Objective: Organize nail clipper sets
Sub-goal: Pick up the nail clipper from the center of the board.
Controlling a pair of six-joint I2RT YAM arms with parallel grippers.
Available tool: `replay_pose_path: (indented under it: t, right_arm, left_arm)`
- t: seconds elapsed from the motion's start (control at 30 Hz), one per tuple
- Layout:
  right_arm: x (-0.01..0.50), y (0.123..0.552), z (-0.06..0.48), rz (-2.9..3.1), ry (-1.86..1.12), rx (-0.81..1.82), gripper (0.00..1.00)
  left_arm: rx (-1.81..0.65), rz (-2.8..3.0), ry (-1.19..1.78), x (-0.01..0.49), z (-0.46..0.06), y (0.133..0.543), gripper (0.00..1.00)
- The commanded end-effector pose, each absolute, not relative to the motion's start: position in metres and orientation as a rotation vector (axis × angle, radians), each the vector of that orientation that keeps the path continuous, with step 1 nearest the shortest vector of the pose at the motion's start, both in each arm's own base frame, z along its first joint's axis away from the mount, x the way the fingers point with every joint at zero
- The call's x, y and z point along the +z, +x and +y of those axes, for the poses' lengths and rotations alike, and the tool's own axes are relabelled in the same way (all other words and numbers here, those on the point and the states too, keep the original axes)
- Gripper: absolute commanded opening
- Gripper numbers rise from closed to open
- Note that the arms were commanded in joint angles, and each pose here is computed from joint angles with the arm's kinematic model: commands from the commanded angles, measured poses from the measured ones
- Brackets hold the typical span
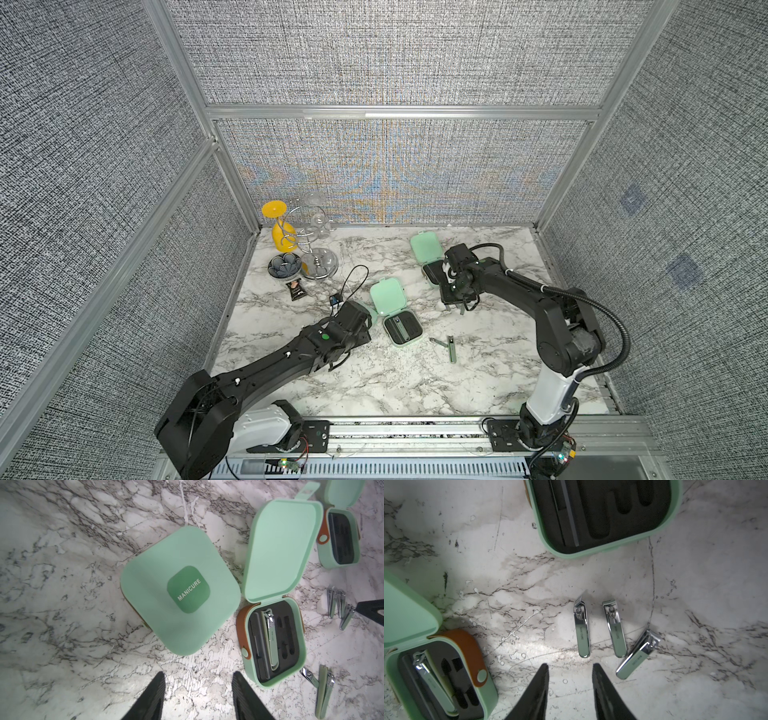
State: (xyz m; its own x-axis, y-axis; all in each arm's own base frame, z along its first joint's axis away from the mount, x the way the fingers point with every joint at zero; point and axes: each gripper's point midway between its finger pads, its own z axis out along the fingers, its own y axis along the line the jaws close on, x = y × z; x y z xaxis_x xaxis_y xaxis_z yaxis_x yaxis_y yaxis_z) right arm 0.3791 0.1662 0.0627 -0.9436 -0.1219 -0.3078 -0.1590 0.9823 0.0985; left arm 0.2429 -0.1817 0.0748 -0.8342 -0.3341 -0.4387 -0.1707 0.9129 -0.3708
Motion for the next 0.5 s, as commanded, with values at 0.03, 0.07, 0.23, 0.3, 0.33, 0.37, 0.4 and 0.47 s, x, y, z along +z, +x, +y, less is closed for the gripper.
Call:
replay_pose_path:
  t: [0.03,0.07,0.23,0.3,0.33,0.37,0.4,0.47]
  right_arm:
    - [0.057,0.384,0.166,2.843,-0.189,0.149,0.39]
    - [0.055,0.385,0.166,2.847,-0.187,0.144,0.39]
    - [0.045,0.39,0.165,2.865,-0.169,0.121,0.37]
    - [0.041,0.39,0.165,2.872,-0.17,0.117,0.36]
    - [0.04,0.391,0.165,2.875,-0.172,0.114,0.35]
    - [0.038,0.391,0.165,2.879,-0.173,0.108,0.35]
    - [0.036,0.391,0.164,2.88,-0.175,0.102,0.34]
    - [0.033,0.391,0.162,2.887,-0.171,0.091,0.33]
  left_arm:
    - [-0.468,2.56,-0.357,0.072,-0.186,0.249,0.54]
    - [-0.468,2.564,-0.357,0.07,-0.186,0.25,0.54]
    - [-0.471,2.573,-0.361,0.067,-0.186,0.251,0.53]
    - [-0.47,2.572,-0.365,0.067,-0.185,0.251,0.53]
    - [-0.469,2.572,-0.369,0.066,-0.184,0.251,0.53]
    - [-0.471,2.57,-0.372,0.066,-0.184,0.251,0.53]
    - [-0.472,2.571,-0.373,0.066,-0.183,0.251,0.53]
    - [-0.476,2.57,-0.375,0.066,-0.184,0.252,0.53]
